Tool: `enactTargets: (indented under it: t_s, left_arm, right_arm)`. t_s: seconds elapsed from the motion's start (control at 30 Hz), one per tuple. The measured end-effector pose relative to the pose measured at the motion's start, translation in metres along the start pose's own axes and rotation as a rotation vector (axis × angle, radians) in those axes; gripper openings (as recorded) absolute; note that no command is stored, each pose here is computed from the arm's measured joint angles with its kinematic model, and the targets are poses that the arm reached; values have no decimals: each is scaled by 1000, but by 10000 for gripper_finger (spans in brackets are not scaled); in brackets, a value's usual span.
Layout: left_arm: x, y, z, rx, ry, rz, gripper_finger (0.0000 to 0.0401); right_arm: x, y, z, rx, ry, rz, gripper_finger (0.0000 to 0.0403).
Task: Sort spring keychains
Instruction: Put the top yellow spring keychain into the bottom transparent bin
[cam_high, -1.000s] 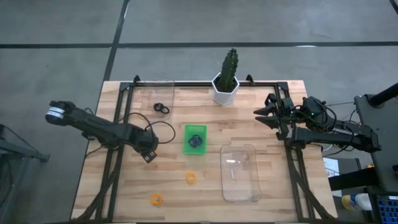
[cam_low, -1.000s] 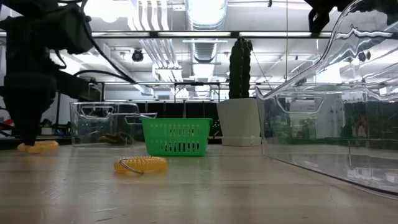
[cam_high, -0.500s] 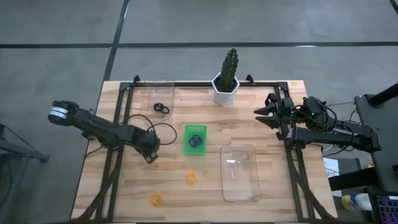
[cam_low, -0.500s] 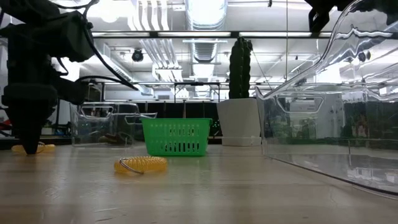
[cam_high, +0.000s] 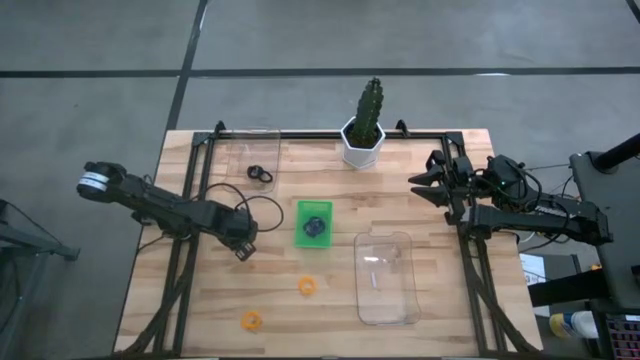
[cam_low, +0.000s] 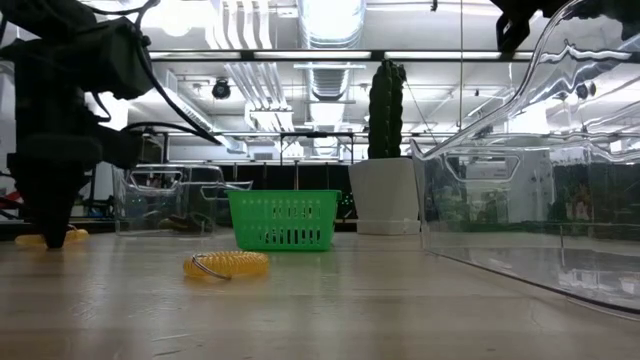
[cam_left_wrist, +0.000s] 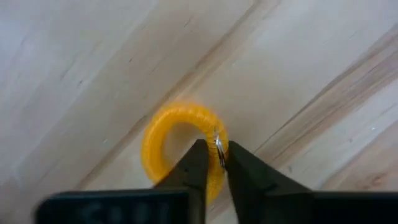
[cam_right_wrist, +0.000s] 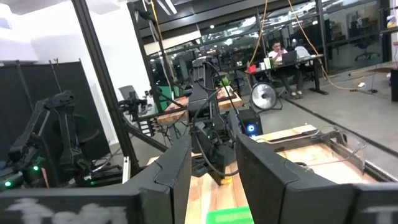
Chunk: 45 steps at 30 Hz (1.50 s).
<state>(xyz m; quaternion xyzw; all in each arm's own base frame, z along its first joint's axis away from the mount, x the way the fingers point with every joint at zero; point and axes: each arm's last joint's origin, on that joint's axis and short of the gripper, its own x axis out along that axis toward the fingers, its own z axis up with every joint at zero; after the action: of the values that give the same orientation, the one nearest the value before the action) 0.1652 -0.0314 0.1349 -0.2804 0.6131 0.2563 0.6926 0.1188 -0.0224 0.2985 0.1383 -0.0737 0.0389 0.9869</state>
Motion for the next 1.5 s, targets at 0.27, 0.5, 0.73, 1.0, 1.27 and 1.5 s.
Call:
enactTargets:
  t_s: [0.27,0.5,0.73,1.0,1.27,1.5]
  left_arm:
    - [-9,-5,4,-26,-37,-71,12]
    - [-47,-24,17,23,-134,-246,7]
    - [-108,-43,32,111,-298,-436,7]
    - [-178,-75,51,448,-663,-876,7]
    - [-221,-89,53,750,-964,-1321,7]
    - [-231,-89,51,810,-1032,-1421,6]
  right_arm:
    - [0,0,0,80,1,-1,130]
    - [2,-1,-1,140,11,-4,123]
    - [5,-4,-5,155,46,-17,115]
    - [8,-5,-7,160,61,-23,117]
    - [9,-5,-8,157,63,-24,123]
    - [9,-6,-8,150,66,-25,118]
